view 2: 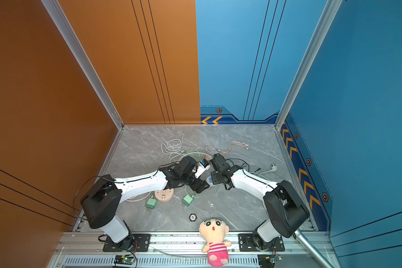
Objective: Insert plugs into power strip
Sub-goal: Place the power cord at the center of the table.
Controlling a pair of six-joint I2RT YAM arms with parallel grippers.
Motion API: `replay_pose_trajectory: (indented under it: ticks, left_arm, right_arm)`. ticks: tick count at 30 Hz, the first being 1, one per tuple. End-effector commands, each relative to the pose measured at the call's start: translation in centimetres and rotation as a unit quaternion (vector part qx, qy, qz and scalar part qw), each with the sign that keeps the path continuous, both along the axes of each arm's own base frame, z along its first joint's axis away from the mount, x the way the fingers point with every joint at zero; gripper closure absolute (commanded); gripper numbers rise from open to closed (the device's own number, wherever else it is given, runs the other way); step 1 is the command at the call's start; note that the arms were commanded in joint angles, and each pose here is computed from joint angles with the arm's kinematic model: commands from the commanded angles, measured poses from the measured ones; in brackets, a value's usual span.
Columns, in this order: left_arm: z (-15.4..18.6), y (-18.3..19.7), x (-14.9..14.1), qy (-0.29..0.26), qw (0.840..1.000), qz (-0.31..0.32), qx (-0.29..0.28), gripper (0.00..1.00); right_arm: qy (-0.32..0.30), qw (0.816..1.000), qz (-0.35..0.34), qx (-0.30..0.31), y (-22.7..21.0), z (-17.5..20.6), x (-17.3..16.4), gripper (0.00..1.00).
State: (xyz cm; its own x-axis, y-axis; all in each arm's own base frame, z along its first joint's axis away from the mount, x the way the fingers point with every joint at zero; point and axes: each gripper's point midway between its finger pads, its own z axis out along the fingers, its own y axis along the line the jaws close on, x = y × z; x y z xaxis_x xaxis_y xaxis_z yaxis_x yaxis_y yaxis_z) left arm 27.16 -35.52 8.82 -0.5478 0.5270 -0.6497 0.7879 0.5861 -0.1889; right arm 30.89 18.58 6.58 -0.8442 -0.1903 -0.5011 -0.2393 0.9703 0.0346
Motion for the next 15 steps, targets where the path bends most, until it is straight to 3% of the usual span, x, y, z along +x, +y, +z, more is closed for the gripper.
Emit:
replay_pose_trajectory:
  ticks: [1,10,15]
  left_arm:
    - [-0.2,-1.8,1.5,-0.025,1.000,0.004,-0.015,0.16]
    - [-3.2,-2.3,2.5,-0.024,1.000,0.014,0.010,0.17]
    - [-3.5,-2.4,3.2,-0.031,0.999,0.014,0.017,0.19]
  right_arm:
    - [0.029,0.999,-0.022,-0.026,-0.9,-2.8,-0.9,1.00]
    - [0.037,0.999,-0.023,-0.032,-0.7,-3.5,-1.0,1.00]
    - [0.038,0.998,-0.018,-0.035,-0.4,-3.2,-0.8,0.90]
